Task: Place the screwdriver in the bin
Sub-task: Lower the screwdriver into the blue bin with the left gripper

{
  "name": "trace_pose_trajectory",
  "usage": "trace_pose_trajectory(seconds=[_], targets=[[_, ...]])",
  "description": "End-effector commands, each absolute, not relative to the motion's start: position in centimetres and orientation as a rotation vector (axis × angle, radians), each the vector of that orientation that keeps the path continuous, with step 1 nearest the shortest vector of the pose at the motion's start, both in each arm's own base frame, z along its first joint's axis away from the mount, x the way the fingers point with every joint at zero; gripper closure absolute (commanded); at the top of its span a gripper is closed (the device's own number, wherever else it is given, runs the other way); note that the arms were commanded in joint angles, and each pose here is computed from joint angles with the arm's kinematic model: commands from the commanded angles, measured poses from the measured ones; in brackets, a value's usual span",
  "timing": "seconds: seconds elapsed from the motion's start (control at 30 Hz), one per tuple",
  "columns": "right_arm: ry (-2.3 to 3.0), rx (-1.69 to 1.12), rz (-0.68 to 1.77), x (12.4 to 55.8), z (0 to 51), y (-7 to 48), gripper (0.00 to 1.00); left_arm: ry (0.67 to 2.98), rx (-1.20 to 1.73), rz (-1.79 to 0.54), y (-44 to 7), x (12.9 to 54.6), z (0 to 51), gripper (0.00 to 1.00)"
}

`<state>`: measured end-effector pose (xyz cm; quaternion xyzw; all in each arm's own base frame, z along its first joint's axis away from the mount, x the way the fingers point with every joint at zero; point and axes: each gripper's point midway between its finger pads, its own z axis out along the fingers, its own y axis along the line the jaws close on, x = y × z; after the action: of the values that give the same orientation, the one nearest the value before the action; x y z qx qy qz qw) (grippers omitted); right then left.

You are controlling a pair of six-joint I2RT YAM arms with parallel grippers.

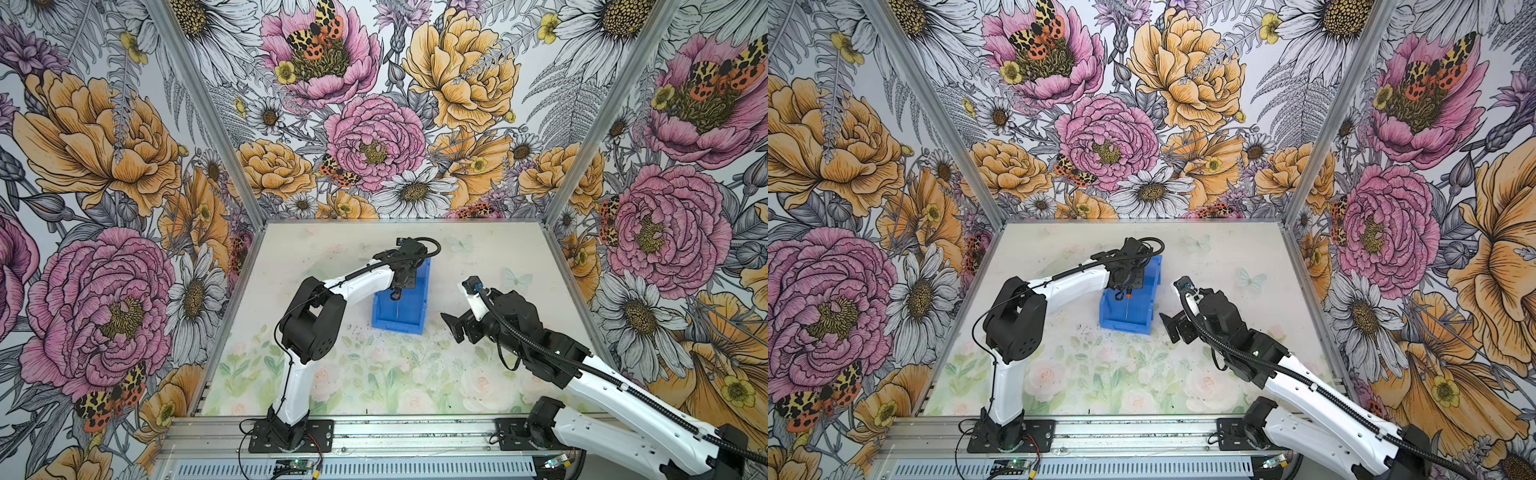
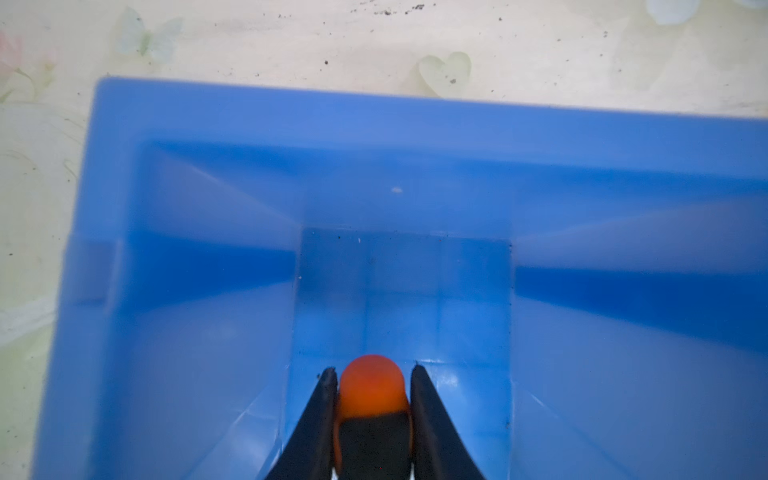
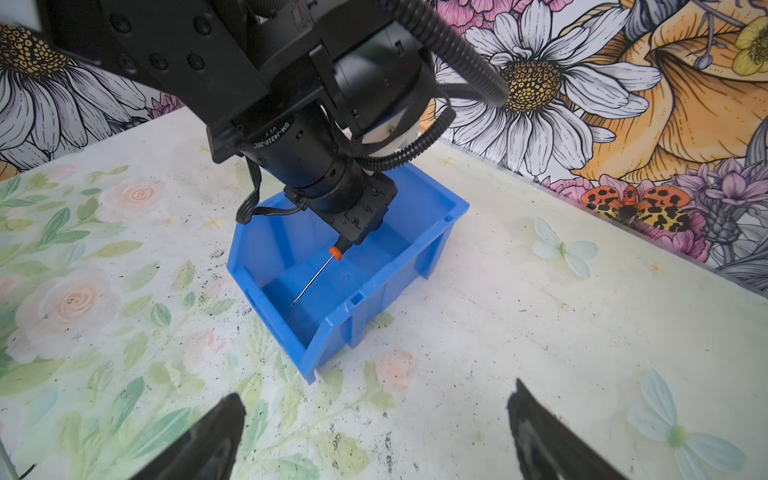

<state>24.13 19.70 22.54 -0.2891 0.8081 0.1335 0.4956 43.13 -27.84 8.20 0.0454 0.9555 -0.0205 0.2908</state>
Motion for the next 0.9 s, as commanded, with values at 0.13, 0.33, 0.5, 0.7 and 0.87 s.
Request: trace_pose_trajectory(seconds=[0.13,0.33,0.5,0.7,0.87], targets=[[1.957,-0.684,0.342,24.3,23.1,19.8,0.0,2.531,0.12,-0.111,-28.8,44.3,7.8,1.0],[1.965,-0.686,0.341,24.4,22.8,19.8,0.0,2.543,0.131,-0.097,-29.0,43.9,6.8,1.0],[1.965,-0.685,0.343,24.4,22.8,19.7,0.0,2.561,0.136,-0.08,-29.3,43.6,5.6,1.0],[1.962,-0.677,0.348,24.2,22.8,19.6,0.0,2.567,0.136,-0.067,-29.6,43.4,4.9,1.0],[1.958,-0.669,0.347,24.2,22.9,19.3,0.0,2.583,0.139,-0.059,-29.6,43.2,4.0,1.0]])
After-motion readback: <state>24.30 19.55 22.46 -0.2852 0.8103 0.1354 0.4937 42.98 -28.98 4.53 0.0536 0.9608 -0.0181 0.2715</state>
